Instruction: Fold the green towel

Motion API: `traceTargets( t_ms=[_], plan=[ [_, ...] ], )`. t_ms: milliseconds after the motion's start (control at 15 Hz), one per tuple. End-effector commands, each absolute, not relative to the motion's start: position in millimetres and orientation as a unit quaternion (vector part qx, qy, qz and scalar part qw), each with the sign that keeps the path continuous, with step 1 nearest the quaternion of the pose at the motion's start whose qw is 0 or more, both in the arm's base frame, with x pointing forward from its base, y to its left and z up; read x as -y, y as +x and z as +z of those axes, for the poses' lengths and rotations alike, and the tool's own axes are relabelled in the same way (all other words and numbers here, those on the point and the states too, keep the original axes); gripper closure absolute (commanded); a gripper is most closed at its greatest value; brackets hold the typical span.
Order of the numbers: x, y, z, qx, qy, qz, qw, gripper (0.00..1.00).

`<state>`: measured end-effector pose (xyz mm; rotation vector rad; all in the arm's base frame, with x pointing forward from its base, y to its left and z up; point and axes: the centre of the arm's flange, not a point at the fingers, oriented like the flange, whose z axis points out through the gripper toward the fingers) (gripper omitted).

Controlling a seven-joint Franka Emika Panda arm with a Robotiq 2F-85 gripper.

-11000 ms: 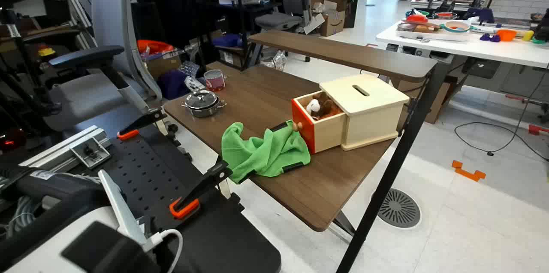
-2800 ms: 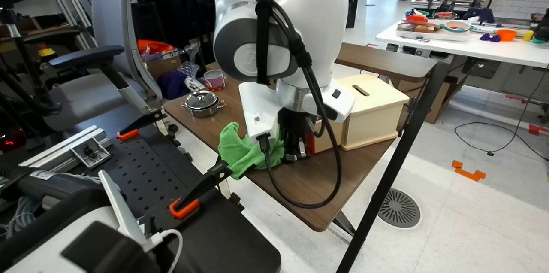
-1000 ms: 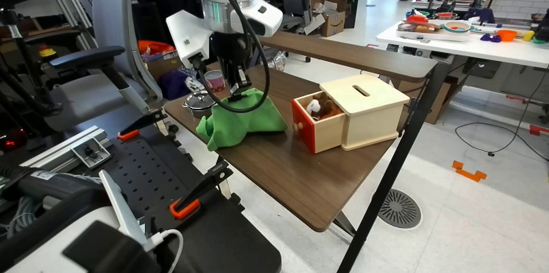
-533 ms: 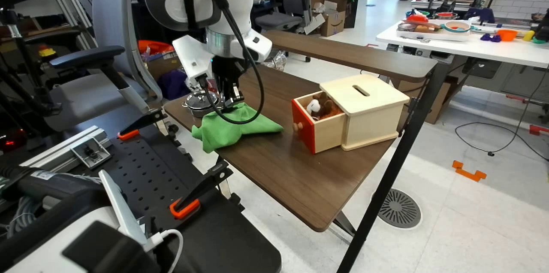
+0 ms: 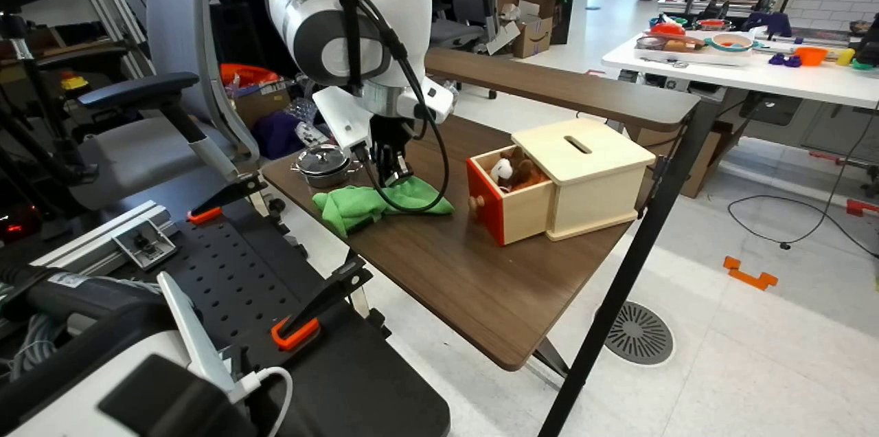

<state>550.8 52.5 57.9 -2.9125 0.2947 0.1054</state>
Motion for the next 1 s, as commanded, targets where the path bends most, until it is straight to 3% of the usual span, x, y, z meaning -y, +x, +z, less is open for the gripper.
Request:
traceTargets(
  t_ms=[0, 467, 800, 867, 933],
  plan=[
    [-50, 561, 56, -0.091, -0.991, 0.024, 0.097, 0.52],
    [-46, 537, 105, -0.082, -0.990, 0.004, 0.115, 0.00],
    [-38, 497, 175, -0.082, -0.984, 0.027, 0.153, 0.00],
    [-50, 528, 134, -0.086, -0.987, 0.012, 0.134, 0.00],
    [-47, 524, 144, -0.085, -0.987, 0.012, 0.135, 0.00]
  ],
)
